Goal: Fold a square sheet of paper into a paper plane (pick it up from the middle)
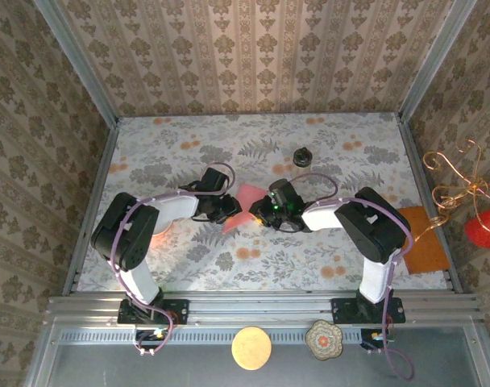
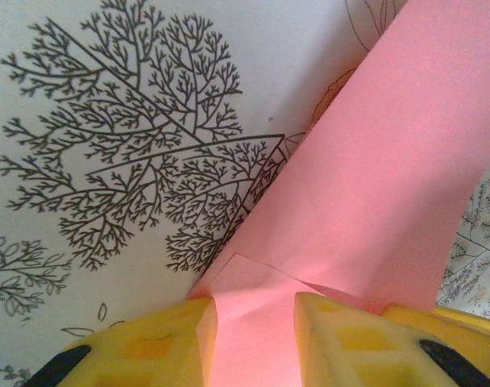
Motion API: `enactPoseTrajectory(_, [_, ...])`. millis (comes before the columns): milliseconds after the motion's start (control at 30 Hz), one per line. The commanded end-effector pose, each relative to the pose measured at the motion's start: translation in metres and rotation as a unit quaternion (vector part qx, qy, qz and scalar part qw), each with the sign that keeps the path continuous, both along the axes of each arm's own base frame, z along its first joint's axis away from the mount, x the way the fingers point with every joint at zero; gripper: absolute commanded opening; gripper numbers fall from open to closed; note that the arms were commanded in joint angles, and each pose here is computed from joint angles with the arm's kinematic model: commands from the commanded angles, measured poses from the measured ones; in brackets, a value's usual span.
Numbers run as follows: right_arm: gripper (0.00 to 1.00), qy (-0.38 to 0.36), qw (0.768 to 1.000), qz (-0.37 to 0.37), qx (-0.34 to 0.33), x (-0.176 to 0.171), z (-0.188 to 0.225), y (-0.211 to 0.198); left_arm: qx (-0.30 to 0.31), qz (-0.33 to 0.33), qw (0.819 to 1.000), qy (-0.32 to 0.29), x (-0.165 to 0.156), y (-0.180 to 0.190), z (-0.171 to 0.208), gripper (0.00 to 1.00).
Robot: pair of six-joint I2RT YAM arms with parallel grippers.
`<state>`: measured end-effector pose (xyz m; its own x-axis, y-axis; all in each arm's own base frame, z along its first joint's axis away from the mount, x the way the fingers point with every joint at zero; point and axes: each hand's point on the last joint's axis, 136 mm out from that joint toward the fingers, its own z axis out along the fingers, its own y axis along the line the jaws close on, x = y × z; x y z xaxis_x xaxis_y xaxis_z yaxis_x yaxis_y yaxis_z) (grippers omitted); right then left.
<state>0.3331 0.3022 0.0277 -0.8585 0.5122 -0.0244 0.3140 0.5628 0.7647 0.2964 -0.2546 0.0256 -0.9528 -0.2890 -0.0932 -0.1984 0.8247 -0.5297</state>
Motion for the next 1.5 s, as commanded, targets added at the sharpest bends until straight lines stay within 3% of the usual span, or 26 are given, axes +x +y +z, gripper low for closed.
enactPoseTrajectory(0, [0.23, -0.022, 1.000, -0.011, -0.008, 0.003, 0.011, -0.005, 0.021, 0.008, 0.999, 0.025, -0.011, 0.014, -0.008, 0.34])
enactPoseTrajectory(333, [0.09, -0.025, 1.000, -0.012, -0.010, 0.004, 0.011, -0.005, 0.016, -0.008, 1.000, -0.004, -0.006, 0.012, 0.009, 0.37])
enactPoseTrajectory(500, [0.05, -0.027, 0.999, -0.020, -0.034, 0.001, 0.016, -0.017, 0.013, -0.056, 0.995, -0.083, 0.001, 0.007, 0.039, 0.43])
enactPoseTrajectory(667, [0.04, -0.018, 0.998, -0.038, -0.044, -0.007, 0.023, -0.032, 0.037, -0.141, 0.975, -0.169, -0.003, 0.000, 0.064, 0.50])
enactPoseTrajectory(900, [0.03, 0.009, 0.996, -0.072, -0.048, -0.019, 0.034, -0.056, 0.067, -0.268, 0.920, -0.277, -0.020, -0.028, 0.073, 0.69])
enactPoseTrajectory(1000, [0.03, 0.019, 0.995, -0.087, -0.054, -0.023, 0.037, -0.064, 0.062, -0.305, 0.896, -0.316, -0.026, -0.041, 0.074, 0.73])
enactPoseTrajectory(1267, [0.03, 0.040, 0.991, -0.117, -0.047, -0.026, 0.039, -0.078, 0.054, -0.405, 0.820, -0.400, -0.048, -0.069, 0.062, 0.70])
enactPoseTrajectory(1467, [0.03, 0.050, 0.991, -0.120, -0.036, -0.022, 0.041, -0.077, 0.065, -0.445, 0.782, -0.431, -0.052, -0.085, 0.052, 0.62])
